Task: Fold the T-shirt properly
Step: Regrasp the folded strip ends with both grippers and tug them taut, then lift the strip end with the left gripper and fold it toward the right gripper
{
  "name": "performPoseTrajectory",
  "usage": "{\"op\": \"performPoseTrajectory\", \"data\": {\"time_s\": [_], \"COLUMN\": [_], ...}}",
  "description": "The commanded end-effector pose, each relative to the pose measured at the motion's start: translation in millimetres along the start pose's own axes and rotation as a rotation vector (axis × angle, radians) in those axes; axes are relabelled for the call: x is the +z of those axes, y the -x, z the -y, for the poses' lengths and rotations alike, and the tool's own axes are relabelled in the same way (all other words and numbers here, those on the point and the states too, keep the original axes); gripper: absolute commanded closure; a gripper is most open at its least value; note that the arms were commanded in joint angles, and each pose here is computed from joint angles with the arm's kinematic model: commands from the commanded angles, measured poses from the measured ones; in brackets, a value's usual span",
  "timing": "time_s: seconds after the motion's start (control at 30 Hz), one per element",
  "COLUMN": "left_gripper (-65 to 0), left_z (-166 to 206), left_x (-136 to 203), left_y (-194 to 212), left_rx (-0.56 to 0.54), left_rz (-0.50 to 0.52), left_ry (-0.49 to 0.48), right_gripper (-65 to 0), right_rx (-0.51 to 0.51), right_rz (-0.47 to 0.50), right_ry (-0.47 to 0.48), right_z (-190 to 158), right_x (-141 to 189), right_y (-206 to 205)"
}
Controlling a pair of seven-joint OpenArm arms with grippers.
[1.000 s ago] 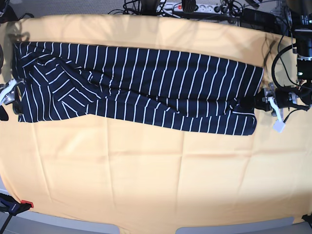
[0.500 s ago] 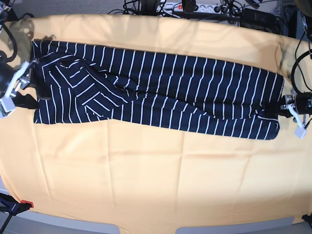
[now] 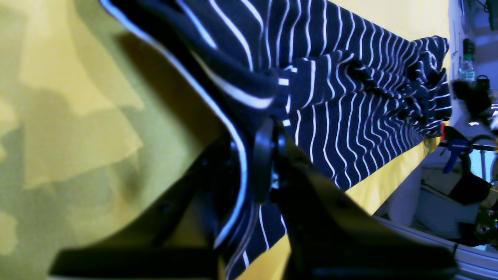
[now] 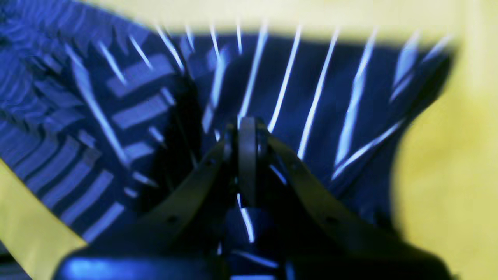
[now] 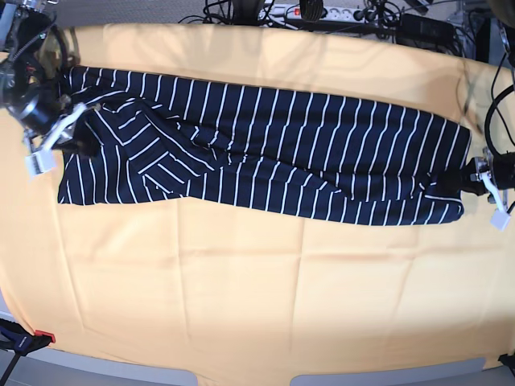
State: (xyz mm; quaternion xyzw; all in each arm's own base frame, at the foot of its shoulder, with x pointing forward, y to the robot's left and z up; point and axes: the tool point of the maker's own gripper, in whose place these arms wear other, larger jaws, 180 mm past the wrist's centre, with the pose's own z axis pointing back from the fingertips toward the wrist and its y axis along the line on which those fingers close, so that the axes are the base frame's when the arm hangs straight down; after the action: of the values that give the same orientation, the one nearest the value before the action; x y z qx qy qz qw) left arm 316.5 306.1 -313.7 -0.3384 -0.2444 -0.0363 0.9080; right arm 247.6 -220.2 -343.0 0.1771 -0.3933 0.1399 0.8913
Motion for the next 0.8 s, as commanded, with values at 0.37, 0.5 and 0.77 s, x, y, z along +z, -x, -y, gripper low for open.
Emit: {"op": "performPoseTrajectory", "data": {"time_s": [0.37, 0.5, 0.77], "left_gripper": [0.0, 0.0, 0.0], "left_z": [-4.4, -4.1, -0.6], "left_x": [36.0, 43.5, 36.9], "left_y": [-23.8, -32.5, -36.7], "left_rx": [-0.05, -0.064, -0.04], "left_rz": [0.044, 0.06, 0.079], "left_ry": [-0.057, -0.069, -0.053], "right_gripper": [0.0, 0.0, 0.0], "right_rx": [0.056, 0.055, 0.054], "right_rz": [-0.141, -0.13, -0.127], "right_ry": [0.01, 0.009, 0.008], "right_z": [1.5, 1.2, 0.9], "right_x": [-17.5, -17.8, -17.9], "right_y": [35.0, 33.3, 32.7]}}
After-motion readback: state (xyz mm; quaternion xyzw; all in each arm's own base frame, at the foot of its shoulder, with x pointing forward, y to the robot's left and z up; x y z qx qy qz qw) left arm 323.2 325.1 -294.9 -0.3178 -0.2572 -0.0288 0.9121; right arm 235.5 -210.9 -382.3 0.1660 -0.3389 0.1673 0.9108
